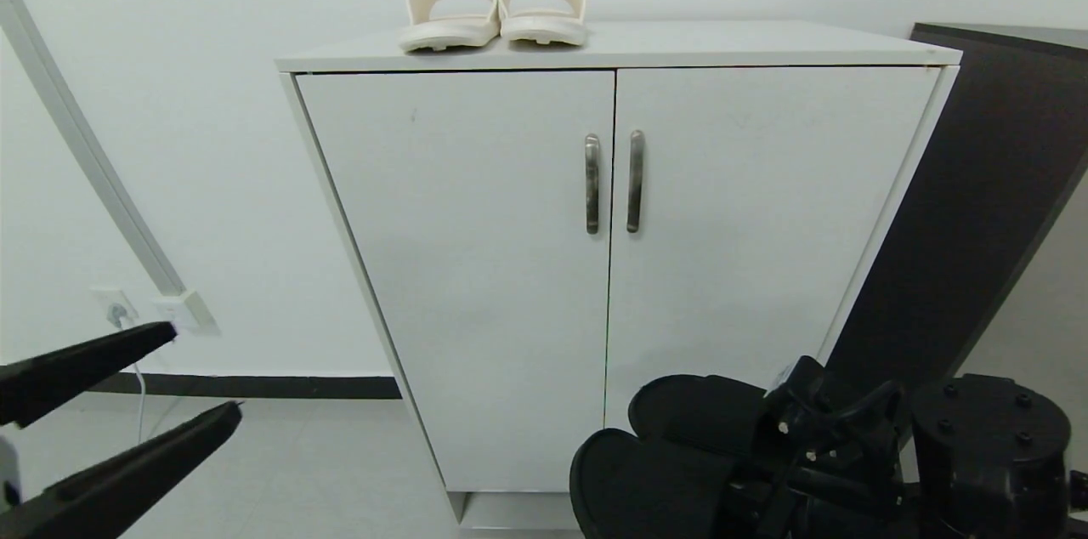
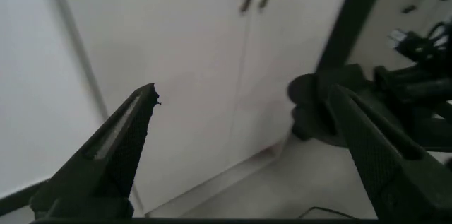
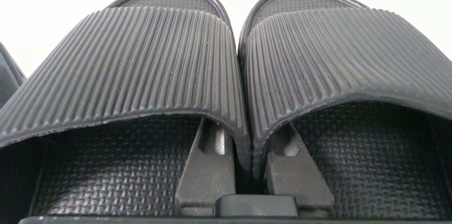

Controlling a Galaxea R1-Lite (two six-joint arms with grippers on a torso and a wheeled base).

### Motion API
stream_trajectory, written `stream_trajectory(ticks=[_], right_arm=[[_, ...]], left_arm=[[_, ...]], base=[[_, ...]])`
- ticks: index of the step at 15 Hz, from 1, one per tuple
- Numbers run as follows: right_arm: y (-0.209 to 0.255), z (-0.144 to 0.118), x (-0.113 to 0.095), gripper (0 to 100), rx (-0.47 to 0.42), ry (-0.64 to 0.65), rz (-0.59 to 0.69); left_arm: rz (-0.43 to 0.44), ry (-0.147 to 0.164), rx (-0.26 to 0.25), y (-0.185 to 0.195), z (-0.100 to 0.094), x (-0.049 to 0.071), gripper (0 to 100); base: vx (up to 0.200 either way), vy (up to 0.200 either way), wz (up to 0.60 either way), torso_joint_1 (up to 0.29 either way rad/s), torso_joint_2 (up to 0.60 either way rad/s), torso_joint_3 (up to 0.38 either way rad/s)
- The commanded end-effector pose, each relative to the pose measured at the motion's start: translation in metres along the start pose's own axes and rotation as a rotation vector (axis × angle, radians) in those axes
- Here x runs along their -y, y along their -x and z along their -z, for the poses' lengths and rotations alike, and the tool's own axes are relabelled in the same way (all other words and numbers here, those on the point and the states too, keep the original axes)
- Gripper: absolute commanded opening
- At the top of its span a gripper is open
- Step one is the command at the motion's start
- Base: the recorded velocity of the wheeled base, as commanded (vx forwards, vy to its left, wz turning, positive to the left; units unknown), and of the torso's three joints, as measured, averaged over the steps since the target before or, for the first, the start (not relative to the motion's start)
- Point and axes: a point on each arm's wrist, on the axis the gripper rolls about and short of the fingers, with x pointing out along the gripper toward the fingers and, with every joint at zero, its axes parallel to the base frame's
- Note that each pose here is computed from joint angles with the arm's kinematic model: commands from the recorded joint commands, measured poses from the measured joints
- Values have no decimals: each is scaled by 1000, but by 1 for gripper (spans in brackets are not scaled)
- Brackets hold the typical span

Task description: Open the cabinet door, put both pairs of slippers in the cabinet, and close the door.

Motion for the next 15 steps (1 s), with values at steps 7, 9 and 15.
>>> stream_trajectory(ticks=[7, 9, 15], right_arm=[[1, -2, -1, 0, 23, 26, -1], [1, 0, 0, 0, 18, 26, -3], [2, -1, -1, 0, 24, 22, -12]], left_arm=[[366, 63, -35, -147, -40, 38, 100], [427, 103, -45, -178, -46, 52, 100], [589, 235, -22, -229, -72, 84, 100]], base=[[0, 0, 0, 0, 0, 0], [0, 0, 0, 0, 0, 0], [0, 0, 0, 0, 0, 0]])
